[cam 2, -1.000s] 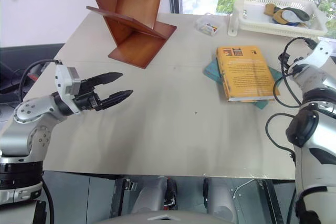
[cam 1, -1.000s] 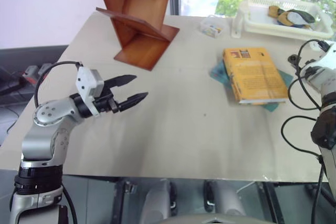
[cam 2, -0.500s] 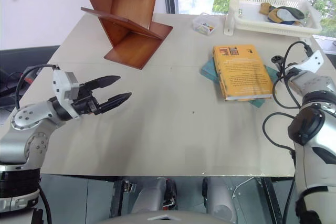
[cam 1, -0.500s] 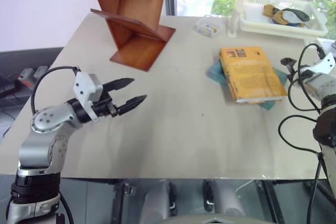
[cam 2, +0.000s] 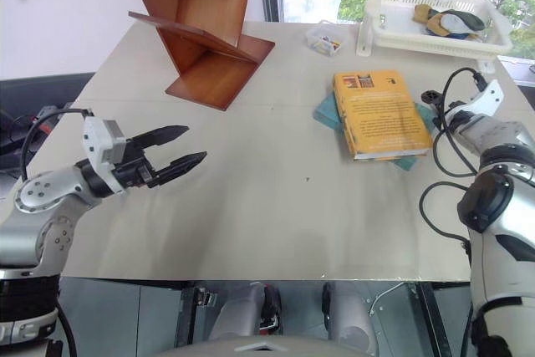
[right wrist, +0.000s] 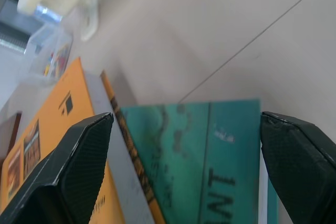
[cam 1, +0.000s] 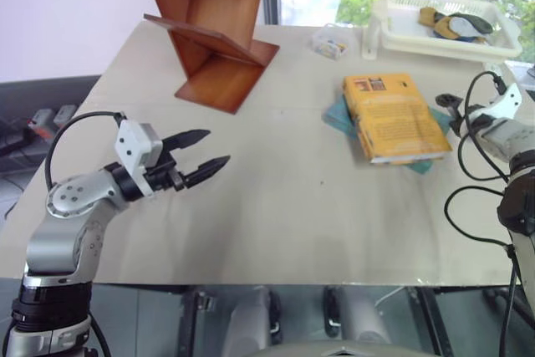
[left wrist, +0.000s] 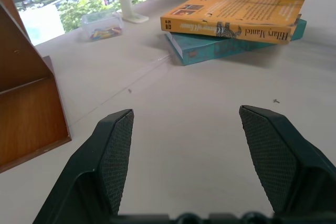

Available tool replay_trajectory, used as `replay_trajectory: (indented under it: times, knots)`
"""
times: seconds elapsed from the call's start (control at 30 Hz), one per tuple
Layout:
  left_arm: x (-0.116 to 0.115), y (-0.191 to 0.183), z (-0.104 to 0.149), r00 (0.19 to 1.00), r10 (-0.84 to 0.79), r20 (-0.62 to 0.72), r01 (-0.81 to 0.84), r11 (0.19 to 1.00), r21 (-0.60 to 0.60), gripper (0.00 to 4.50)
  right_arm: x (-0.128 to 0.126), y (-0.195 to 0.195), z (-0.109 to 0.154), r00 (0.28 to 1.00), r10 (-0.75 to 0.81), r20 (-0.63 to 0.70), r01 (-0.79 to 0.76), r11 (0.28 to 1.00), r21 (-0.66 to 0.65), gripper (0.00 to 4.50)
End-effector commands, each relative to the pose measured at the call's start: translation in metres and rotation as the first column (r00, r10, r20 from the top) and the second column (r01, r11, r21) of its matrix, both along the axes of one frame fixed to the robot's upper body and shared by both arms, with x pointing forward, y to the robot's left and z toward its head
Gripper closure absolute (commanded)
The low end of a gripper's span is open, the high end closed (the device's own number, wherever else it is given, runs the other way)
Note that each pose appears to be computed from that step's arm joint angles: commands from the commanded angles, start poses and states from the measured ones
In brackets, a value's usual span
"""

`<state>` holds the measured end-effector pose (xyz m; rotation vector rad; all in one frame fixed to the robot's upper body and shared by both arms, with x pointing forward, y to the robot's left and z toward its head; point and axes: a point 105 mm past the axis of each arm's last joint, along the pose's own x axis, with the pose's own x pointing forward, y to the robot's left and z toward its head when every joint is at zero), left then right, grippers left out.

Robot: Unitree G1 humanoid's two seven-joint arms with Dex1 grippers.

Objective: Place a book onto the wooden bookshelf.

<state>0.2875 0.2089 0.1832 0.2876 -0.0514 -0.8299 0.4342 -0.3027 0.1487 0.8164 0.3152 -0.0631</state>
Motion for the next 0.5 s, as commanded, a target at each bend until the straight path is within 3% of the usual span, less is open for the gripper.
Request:
replay_trajectory:
  times: [0.03,0.5]
  knots:
    - [-0.006,0.0,0.015,0.998,-0.004,0.064,0.002,1.0,0.031,0.96,-0.004,-0.005,0.012,0.999,0.039,0.026,-0.039,0.999,-0.001,0.0]
    - [0.002,-0.003,0.011,0.998,-0.014,0.061,0.011,0.999,0.039,0.96,-0.021,0.026,0.025,0.953,0.291,0.078,-0.297,0.952,0.077,0.0]
